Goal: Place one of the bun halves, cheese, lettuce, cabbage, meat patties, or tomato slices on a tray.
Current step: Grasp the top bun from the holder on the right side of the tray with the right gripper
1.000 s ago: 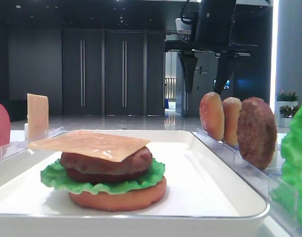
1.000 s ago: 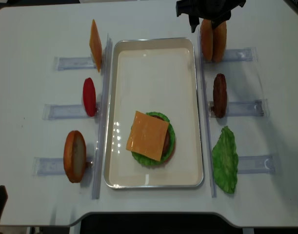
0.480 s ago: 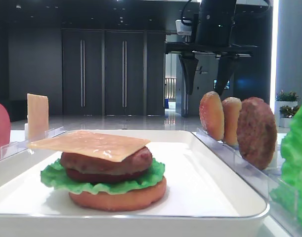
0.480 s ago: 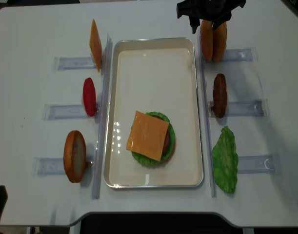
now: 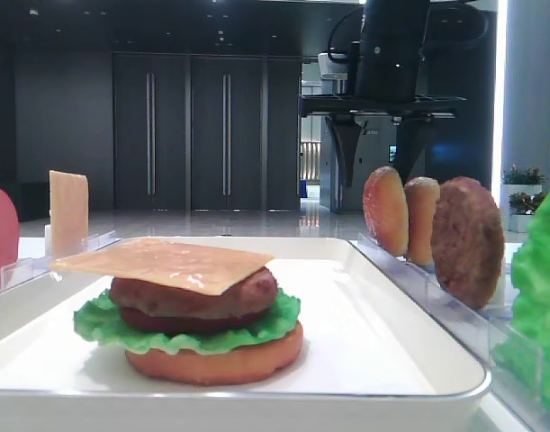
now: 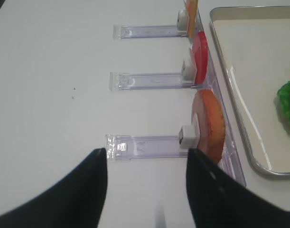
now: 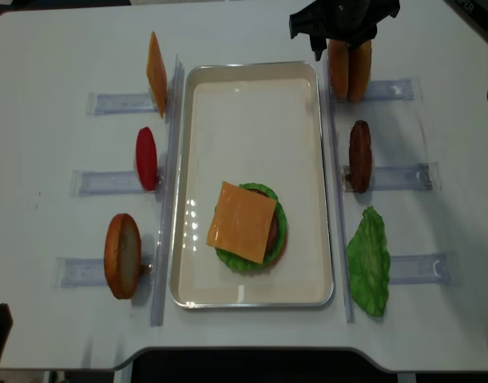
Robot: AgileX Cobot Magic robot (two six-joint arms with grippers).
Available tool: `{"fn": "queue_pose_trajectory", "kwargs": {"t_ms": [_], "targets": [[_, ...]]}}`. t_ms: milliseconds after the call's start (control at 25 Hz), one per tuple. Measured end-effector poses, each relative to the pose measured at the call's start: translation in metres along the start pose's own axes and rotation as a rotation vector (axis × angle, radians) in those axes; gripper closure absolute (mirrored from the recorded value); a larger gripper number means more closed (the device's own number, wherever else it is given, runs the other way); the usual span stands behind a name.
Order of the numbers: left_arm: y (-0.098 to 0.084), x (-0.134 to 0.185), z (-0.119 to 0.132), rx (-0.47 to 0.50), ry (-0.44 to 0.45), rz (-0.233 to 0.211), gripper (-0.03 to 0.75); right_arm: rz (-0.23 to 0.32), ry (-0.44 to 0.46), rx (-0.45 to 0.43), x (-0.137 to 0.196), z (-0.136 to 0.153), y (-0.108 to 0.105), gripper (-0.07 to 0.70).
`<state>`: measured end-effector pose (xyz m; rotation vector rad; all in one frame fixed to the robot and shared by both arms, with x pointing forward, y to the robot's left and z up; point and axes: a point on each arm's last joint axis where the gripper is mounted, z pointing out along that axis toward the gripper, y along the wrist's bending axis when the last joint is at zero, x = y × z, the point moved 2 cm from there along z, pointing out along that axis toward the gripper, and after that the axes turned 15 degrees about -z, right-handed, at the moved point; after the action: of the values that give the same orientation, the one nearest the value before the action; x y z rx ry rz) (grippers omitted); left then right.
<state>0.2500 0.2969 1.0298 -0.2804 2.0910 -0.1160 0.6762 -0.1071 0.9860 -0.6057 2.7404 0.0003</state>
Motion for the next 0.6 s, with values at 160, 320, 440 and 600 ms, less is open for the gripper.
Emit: {"fn": "queue_pose_trajectory", "kwargs": {"t_ms": [160,320,440,600], "targets": [[0.0,0.0,0.0,0.0,0.0,0.0,0.307,-0.006,-0.009,0.01,-0.001,0.0,-0.0011,0.237],[0.0,0.0,0.0,0.0,0.0,0.0,0.307,-0.019,-0.009,0.035,-0.001,0.0,-0.0039,0.323],[0.0,0.0,0.0,0.0,0.0,0.0,0.307,-0.026,-0.01,0.048,-0.0011,-0.0001,-0.0053,0.388],[0.0,0.0,0.0,0.0,0.0,0.0,0.307,-0.026,-0.01,0.048,-0.0011,-0.0001,-0.0053,0.43]]}}
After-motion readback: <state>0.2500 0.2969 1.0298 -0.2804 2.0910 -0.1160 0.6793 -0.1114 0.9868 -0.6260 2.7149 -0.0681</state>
